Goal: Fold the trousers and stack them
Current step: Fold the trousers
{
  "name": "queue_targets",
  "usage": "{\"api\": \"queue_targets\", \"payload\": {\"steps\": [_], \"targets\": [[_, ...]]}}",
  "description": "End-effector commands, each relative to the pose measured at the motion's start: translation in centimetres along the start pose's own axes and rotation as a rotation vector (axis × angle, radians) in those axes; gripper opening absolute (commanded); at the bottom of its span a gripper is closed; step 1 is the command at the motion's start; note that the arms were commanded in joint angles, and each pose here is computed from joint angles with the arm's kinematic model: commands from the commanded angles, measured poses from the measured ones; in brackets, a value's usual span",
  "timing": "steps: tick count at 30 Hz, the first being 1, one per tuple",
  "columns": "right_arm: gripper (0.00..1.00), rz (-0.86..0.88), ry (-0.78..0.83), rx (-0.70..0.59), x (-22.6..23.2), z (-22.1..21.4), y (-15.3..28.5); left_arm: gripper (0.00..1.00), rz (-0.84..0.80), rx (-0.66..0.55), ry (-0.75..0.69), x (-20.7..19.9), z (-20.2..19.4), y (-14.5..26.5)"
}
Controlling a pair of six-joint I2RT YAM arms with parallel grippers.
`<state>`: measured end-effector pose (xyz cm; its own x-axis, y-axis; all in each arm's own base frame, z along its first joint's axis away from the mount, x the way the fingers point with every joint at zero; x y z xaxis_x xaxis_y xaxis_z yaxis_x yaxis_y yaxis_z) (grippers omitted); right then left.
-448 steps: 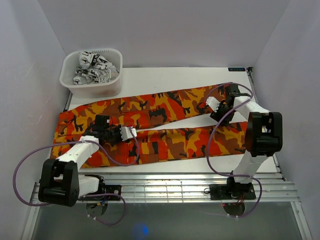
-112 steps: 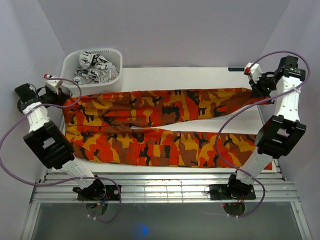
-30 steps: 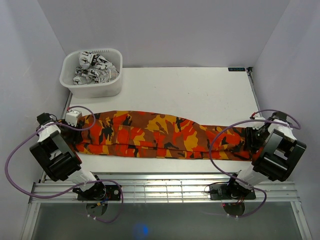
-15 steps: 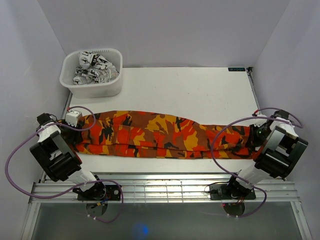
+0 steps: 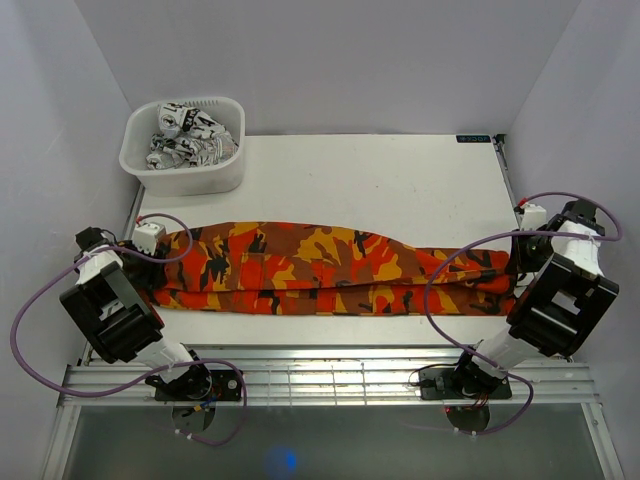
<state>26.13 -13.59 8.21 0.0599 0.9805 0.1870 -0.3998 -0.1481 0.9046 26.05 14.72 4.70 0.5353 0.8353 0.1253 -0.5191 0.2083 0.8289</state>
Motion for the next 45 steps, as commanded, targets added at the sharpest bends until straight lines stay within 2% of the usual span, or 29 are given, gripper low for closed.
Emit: {"api": "queue_targets", "payload": {"steps": [1,4,7,11,15,19,21,22,23,24,27,29,30,31,32,35,36,37,38,40,42,45], "targets": [[0.08,-0.067,0.097,-0.064,-2.0,1.8,0.5,0.6,0.026,0.01,-0.021,0.2,0.1,0.7],[0.08,-0.015,0.132,-0.135,-0.5,3.1,2.0,0.6,0.024,0.023,-0.029,0.0,-0.3,0.7],[0.08,0.021,0.198,-0.252,0.8,6.3,4.5,0.6,0.016,0.028,-0.026,0.0,-0.4,0.4],[0.08,0.051,0.312,-0.317,1.7,8.4,6.6,0.6,0.01,0.029,-0.004,0.2,-0.5,0.2],[0.08,0.061,0.437,-0.331,2.2,6.8,6.0,0.6,0.006,0.024,0.001,0.0,-0.5,0.0],[0.08,0.057,0.542,-0.243,1.8,1.4,2.7,0.6,0.002,0.03,-0.001,-0.4,-0.9,-0.1],[0.33,0.032,0.558,-0.148,0.9,-2.5,1.0,0.6,0.006,0.032,-0.007,-0.3,-0.9,0.0],[0.52,0.028,0.545,-0.13,0.6,-3.5,0.9,0.61,0.008,0.033,-0.012,-0.2,-0.8,0.0],[0.96,0.018,0.538,-0.132,0.3,-3.9,1.1,0.61,0.013,0.028,-0.018,-0.1,-0.7,0.2],[0.9,0.0,0.509,-0.143,-0.4,-4.2,1.6,0.62,0.011,0.027,-0.021,-0.1,-0.6,0.2],[0.9,-0.003,0.425,-0.153,-0.8,-3.8,3.1,0.62,0.01,0.013,-0.029,0.0,-0.1,0.5],[0.95,0.03,0.354,-0.148,-0.6,-2.8,4.5,0.62,0.002,0.007,-0.029,-0.1,0.0,0.6],[0.98,0.043,0.257,-0.143,-0.4,-2.6,4.7,0.62,0.001,0.008,-0.028,-0.1,0.0,0.6],[0.98,0.041,0.22,-0.156,-0.6,-1.5,5.6,0.62,0.001,0.008,-0.031,-0.1,0.0,0.6],[0.87,0.077,0.154,-0.122,-0.5,-1.8,5.2,0.62,0.002,0.01,-0.036,-0.1,0.1,0.7],[0.74,0.132,-0.07,-0.049,0.1,-2.6,4.6,0.62,0.0,0.013,-0.042,-0.5,-0.2,0.7],[0.65,0.13,-0.121,-0.031,0.1,-2.9,4.3,0.62,0.001,0.011,-0.045,-0.4,-0.1,0.7],[0.64,0.143,-0.164,-0.016,0.3,-3.3,4.0,0.62,0.002,0.011,-0.042,-0.4,-0.1,0.7],[0.66,0.168,-0.235,0.01,0.9,-3.9,3.4,0.62,0.001,0.011,-0.041,-0.4,-0.1,0.8],[0.76,0.262,-0.24,-0.002,2.7,-4.0,3.5,0.63,0.005,0.007,-0.044,-0.2,0.1,0.9],[0.85,0.294,-0.169,-0.027,3.5,-3.8,3.4,0.62,-0.002,0.007,-0.04,-0.3,0.1,0.8],[0.88,0.258,0.024,-0.071,2.5,-2.8,3.5,0.62,-0.011,0.01,-0.038,-0.2,0.1,0.8]]}}
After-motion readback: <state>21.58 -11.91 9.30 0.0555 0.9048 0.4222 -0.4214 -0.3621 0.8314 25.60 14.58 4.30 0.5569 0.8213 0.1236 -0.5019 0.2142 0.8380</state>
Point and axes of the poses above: each gripper's point midway between its finger pads, its own y axis back along the fingers, its own x axis along the line the jaws close on, z = x × y, the point moved 1 cm from there along y, back along the fingers, and after that the axes turned 13 degrees about -y, right-handed, at the moved point
